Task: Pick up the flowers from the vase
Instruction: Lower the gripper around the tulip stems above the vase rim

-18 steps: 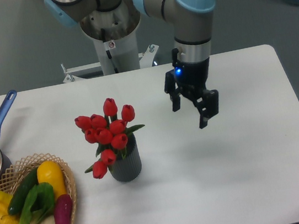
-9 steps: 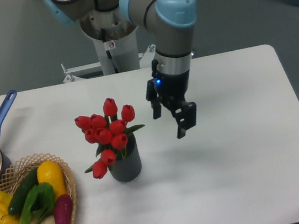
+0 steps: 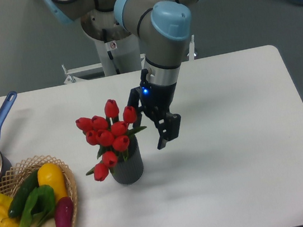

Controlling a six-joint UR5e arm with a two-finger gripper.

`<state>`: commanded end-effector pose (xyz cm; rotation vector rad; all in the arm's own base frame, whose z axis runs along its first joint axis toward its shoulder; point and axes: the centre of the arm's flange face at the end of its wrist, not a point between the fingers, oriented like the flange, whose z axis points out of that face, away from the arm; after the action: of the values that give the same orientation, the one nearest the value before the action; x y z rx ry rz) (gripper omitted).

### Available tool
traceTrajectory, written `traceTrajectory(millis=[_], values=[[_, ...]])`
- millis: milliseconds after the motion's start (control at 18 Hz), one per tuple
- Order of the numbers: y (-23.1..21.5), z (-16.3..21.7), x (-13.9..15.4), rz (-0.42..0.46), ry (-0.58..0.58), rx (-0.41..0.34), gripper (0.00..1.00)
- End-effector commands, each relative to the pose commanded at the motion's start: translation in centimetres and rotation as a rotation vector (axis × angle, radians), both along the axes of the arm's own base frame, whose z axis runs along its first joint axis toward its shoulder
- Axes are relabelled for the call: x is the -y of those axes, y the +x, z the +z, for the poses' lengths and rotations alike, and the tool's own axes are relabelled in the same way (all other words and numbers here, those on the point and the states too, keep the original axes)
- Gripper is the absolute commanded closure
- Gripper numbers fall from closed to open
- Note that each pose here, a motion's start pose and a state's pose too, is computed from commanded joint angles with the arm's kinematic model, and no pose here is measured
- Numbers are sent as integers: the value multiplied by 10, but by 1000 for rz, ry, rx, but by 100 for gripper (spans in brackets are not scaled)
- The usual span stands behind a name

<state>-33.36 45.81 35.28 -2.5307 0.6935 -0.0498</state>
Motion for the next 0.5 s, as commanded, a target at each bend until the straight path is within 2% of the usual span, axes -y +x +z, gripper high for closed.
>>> traceTrajectory(millis=[222,500], values=[[-2,1,2,8,66,105,0],[1,-2,4,16,94,207,0]])
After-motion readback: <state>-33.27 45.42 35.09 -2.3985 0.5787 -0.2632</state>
